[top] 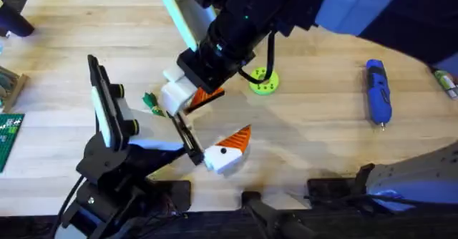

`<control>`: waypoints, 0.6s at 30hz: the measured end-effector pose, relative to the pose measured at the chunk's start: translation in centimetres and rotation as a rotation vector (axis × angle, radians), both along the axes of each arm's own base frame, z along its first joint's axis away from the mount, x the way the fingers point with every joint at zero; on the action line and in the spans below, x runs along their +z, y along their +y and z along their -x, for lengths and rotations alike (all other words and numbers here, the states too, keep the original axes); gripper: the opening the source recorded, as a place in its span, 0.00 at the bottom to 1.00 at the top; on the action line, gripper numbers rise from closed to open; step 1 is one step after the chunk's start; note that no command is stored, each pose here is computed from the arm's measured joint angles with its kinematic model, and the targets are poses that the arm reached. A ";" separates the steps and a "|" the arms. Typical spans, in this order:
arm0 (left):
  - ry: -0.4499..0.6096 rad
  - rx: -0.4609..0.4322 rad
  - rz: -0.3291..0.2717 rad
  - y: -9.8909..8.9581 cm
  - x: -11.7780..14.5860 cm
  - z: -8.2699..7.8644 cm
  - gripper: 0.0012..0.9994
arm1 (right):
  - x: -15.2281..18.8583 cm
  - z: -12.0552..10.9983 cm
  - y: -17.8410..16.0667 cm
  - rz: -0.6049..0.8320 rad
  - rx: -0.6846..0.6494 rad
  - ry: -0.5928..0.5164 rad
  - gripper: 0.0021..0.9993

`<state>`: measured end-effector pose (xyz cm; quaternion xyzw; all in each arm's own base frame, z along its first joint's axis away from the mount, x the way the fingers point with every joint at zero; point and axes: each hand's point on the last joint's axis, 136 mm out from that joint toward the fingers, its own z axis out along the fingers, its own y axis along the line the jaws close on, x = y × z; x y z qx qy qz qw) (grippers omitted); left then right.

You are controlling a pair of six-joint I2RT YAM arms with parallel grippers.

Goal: Pick up the gripper from the table and insert it into the empty holder that is missing its gripper. Then pick up a screw, insert it into the mounting hole, and use the screwdriver to tighten it. Finally, clean up the table by picking up the vegetable and placing it into the bucket.

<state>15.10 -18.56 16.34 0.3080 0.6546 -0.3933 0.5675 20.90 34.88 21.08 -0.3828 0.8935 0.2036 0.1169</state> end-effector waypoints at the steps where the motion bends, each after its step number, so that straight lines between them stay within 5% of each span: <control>1: 0.000 0.000 0.000 0.0 0.0 0.0 0.99 | 0.0 0.0 0.0 0.000 0.000 0.000 1.00; 7: -0.001 -0.004 0.000 0.0 0.0 0.1 0.99 | 0.3 0.3 -1.2 0.018 -0.013 0.018 1.00; 18: -0.003 -0.004 -0.002 0.0 0.0 0.1 0.99 | 3.5 0.1 -9.0 0.009 -0.167 -0.014 0.99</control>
